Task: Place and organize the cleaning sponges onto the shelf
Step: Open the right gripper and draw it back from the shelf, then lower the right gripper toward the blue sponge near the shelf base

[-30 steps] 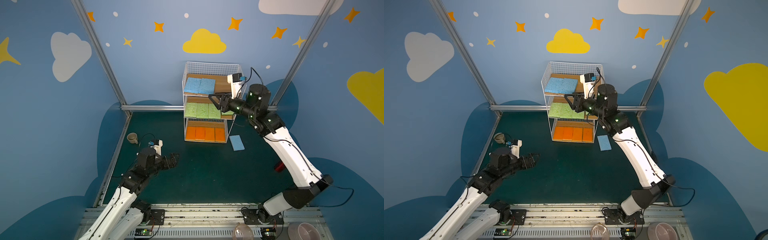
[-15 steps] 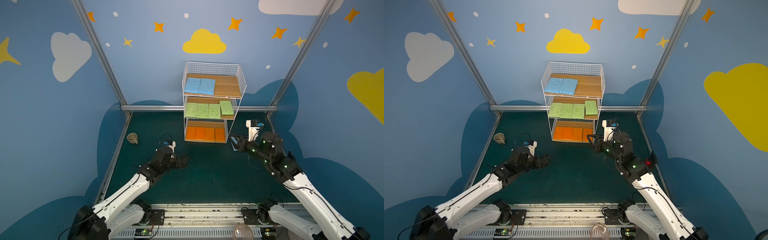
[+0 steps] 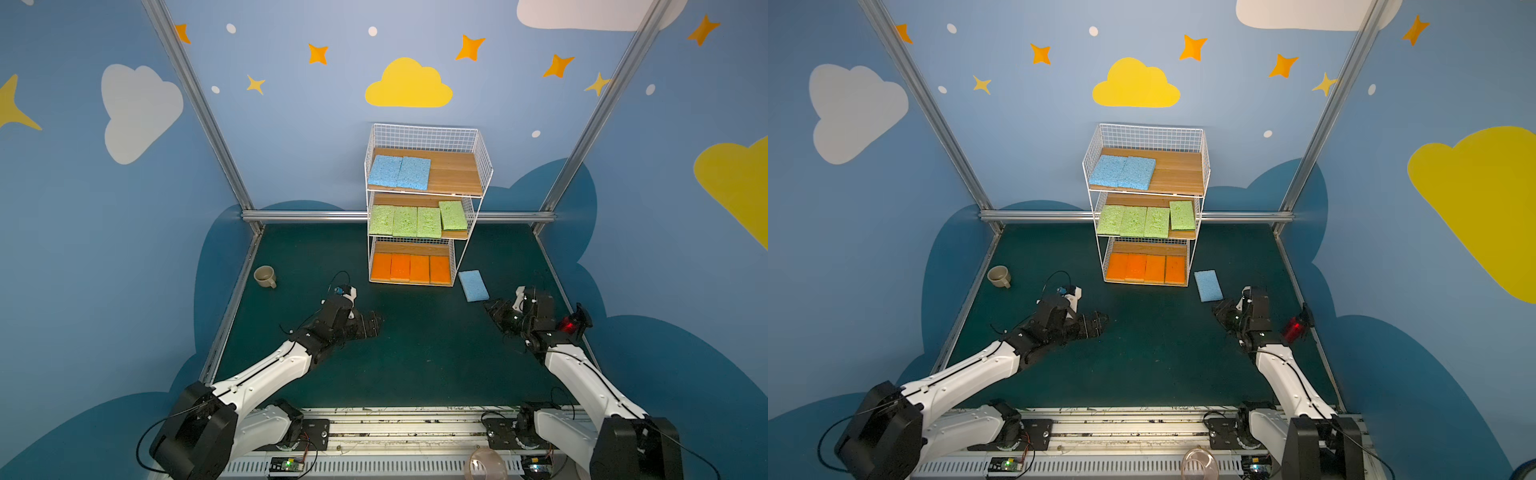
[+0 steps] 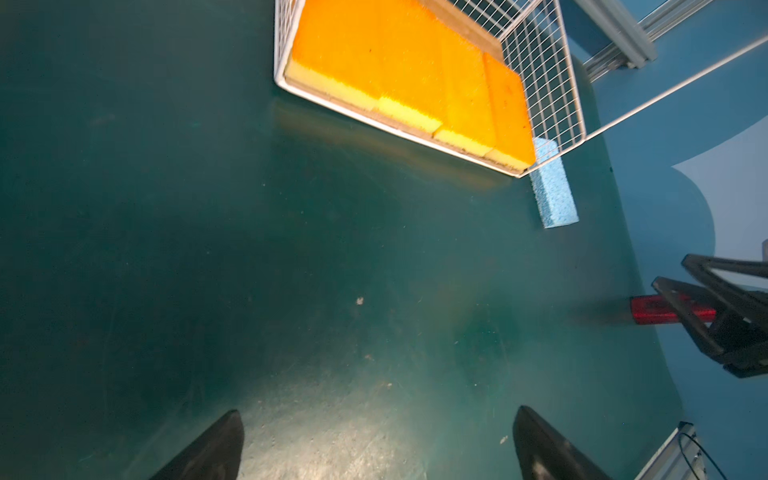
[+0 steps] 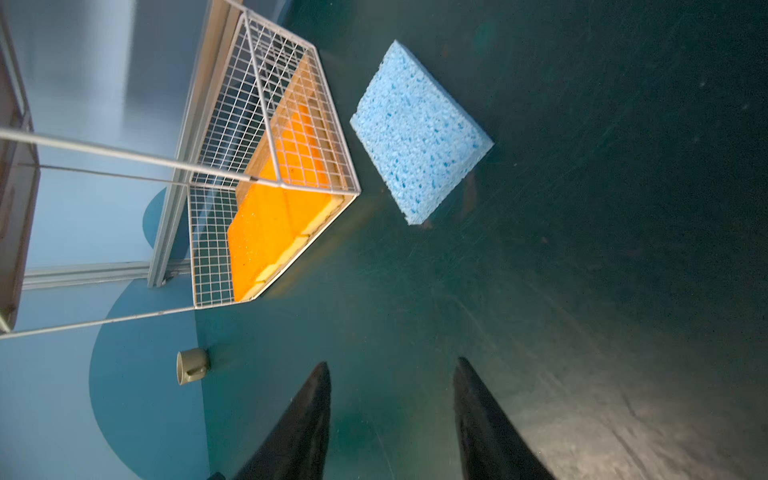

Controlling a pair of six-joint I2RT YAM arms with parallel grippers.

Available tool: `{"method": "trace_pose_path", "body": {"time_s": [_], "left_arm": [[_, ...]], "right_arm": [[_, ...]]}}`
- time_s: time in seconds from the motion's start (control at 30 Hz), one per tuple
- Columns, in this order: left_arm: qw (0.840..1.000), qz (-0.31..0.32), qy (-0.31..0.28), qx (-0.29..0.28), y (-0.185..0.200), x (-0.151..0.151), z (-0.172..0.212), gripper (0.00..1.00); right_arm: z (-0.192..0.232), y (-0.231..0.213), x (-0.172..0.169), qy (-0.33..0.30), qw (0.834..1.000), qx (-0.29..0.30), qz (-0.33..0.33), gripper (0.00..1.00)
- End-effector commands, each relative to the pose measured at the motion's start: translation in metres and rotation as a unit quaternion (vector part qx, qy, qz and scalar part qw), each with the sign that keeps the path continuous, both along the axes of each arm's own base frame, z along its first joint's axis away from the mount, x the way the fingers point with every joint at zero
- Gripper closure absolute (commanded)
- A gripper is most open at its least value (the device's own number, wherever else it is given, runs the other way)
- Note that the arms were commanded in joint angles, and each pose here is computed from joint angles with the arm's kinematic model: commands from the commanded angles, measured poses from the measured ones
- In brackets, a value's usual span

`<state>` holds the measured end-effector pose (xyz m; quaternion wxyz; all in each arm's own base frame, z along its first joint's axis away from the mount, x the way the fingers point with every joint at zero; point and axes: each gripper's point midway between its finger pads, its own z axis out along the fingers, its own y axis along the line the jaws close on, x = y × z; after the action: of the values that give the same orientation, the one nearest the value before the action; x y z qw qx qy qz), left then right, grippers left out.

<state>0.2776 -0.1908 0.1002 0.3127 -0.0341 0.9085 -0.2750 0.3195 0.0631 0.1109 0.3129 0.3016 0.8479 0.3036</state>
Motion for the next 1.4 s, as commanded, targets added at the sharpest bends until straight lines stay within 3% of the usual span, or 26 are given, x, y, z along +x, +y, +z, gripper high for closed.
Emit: {"method": "trace_pose_path", "body": {"time_s": [0.0, 0.13, 0.33, 0.77, 0.9, 1.0, 1.17, 1.37], "left_arm": [[1.000, -0.005, -0.003, -0.012, -0.005, 0.002, -0.001, 0.00], [1.000, -0.008, 0.011, -0.007, -0.006, 0.000, -0.008, 0.00], [1.000, -0.017, 0.023, -0.009, -0.006, -0.007, -0.011, 0.00], [1.000, -0.012, 0.029, 0.005, 0.006, -0.020, -0.018, 0.00], [0.999, -0.016, 0.033, 0.004, 0.003, -0.018, -0.019, 0.00], [0.999, -0.018, 0.037, 0.002, 0.001, -0.017, -0.019, 0.00], [0.999, -0.018, 0.038, -0.001, 0.000, -0.018, -0.017, 0.00], [0.999, -0.012, 0.032, -0.004, 0.004, -0.021, -0.012, 0.00]], "right_arm": [[0.012, -0.007, 0.026, -0.027, 1.000, 0.000, -0.003, 0.48], [0.002, -0.013, 0.048, 0.017, 1.000, 0.002, -0.005, 0.48], [-0.033, -0.017, 0.079, 0.103, 0.994, -0.023, 0.041, 0.54], [-0.077, -0.015, 0.100, 0.155, 0.985, -0.019, 0.068, 0.55], [-0.088, -0.009, 0.097, 0.176, 0.981, -0.002, 0.081, 0.70], [-0.091, -0.011, 0.095, 0.176, 0.981, -0.002, 0.075, 0.74], [-0.085, -0.009, 0.095, 0.172, 0.982, 0.007, 0.077, 0.95], [-0.064, -0.003, 0.085, 0.149, 0.985, 0.012, 0.087, 1.00]]}}
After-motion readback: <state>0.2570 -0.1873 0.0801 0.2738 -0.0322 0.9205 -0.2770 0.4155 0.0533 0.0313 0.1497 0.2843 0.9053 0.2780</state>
